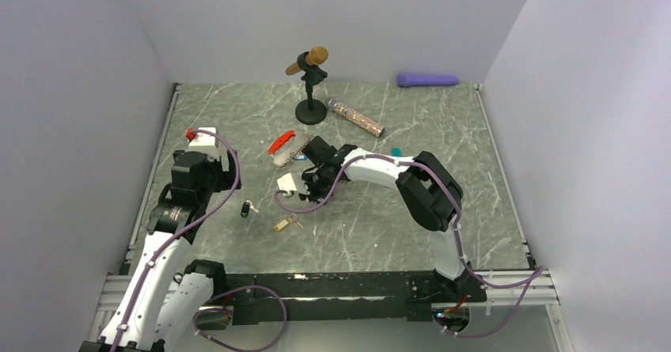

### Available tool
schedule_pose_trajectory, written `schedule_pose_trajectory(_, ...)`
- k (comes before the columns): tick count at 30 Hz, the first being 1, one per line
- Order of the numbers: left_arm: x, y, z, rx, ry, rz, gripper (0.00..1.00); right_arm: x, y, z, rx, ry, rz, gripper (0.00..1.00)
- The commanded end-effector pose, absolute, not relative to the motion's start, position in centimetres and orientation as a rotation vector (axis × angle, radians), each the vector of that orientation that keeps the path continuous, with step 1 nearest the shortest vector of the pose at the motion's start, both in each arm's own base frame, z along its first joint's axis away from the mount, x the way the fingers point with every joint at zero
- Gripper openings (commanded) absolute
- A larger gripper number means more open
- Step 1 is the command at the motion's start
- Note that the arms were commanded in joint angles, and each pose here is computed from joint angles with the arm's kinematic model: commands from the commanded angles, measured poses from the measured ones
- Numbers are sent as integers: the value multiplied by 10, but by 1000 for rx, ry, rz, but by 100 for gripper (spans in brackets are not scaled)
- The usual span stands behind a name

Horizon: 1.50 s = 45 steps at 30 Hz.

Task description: Put the keys on the keyring

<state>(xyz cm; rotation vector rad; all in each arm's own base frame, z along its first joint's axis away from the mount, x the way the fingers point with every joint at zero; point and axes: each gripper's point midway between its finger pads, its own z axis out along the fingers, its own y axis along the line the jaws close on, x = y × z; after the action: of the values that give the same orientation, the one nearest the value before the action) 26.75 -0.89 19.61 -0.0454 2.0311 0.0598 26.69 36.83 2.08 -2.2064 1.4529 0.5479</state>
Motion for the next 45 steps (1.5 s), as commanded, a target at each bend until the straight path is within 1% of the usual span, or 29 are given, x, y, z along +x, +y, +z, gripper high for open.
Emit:
schedule_pose_trajectory(1, 272, -12, 212, -60, 1967, 24, 99, 269, 377, 30, -2186, 1449, 569, 10)
schedule_pose_trajectory(4, 273, -13, 212, -55, 1965, 16, 99, 268, 377, 34, -2179, 1449, 578, 0)
schedule_pose_trajectory(9, 272, -14, 212, -50, 1962, 14, 99, 262, 380, 45, -2156, 1458, 650, 0)
schedule_pose_trajectory(12, 272, -18, 212, -26, 1958, -6, 99, 254, 380, 62, -2111, 1460, 761, 0)
schedule_pose_trajectory(15, 272, -34, 216, 60, 1928, -90, 98, 245, 374, 88, -2047, 1444, 896, 0)
schedule_pose_trajectory(19, 264, -83, 237, 284, 1777, -342, 97, 228, 352, 129, -1939, 1408, 1075, 0)
schedule_pose_trajectory(20, 258, -98, 242, 350, 1734, -426, 99, 223, 346, 140, -1910, 1392, 1115, 0)
schedule_pose_trajectory(22, 243, -128, 257, 477, 1609, -599, 99, 215, 334, 165, -1851, 1358, 1178, 0)
schedule_pose_trajectory(25, 214, -161, 280, 563, 1434, -841, 99, 198, 314, 208, -1778, 1300, 1266, 0)
schedule_pose_trajectory(27, 197, -174, 295, 594, 1324, -951, 99, 185, 302, 230, -1750, 1255, 1331, 0)
schedule_pose_trajectory(29, 182, -186, 306, 606, 1238, -1032, 97, 169, 292, 249, -1732, 1207, 1383, 0)
schedule_pose_trajectory(31, 174, -198, 312, 608, 1202, -1082, 93, 153, 283, 262, -1716, 1161, 1437, 0)
schedule_pose_trajectory(32, 170, -206, 313, 625, 1191, -1106, 89, 147, 279, 266, -1711, 1150, 1448, 0)
schedule_pose_trajectory(34, 162, -223, 316, 667, 1170, -1150, 78, 139, 272, 270, -1703, 1123, 1447, 0)
schedule_pose_trajectory(35, 154, -234, 318, 706, 1153, -1176, 70, 137, 268, 271, -1693, 1115, 1440, 0)
schedule_pose_trajectory(36, 154, -241, 318, 723, 1155, -1181, 66, 136, 265, 275, -1680, 1101, 1430, 0)
schedule_pose_trajectory(38, 140, -263, 316, 827, 1124, -1200, 55, 136, 258, 280, -1656, 1079, 1410, 0)
schedule_pose_trajectory(40, 129, -284, 307, 933, 1093, -1187, 47, 138, 253, 286, -1637, 1060, 1381, 0)
schedule_pose_trajectory(42, 122, -301, 298, 1012, 1074, -1153, 46, 135, 249, 287, -1643, 1042, 1361, 0)
schedule_pose_trajectory(45, 124, -317, 292, 1048, 1056, -1048, 46, 130, 247, 282, -1659, 1013, 1342, 0)
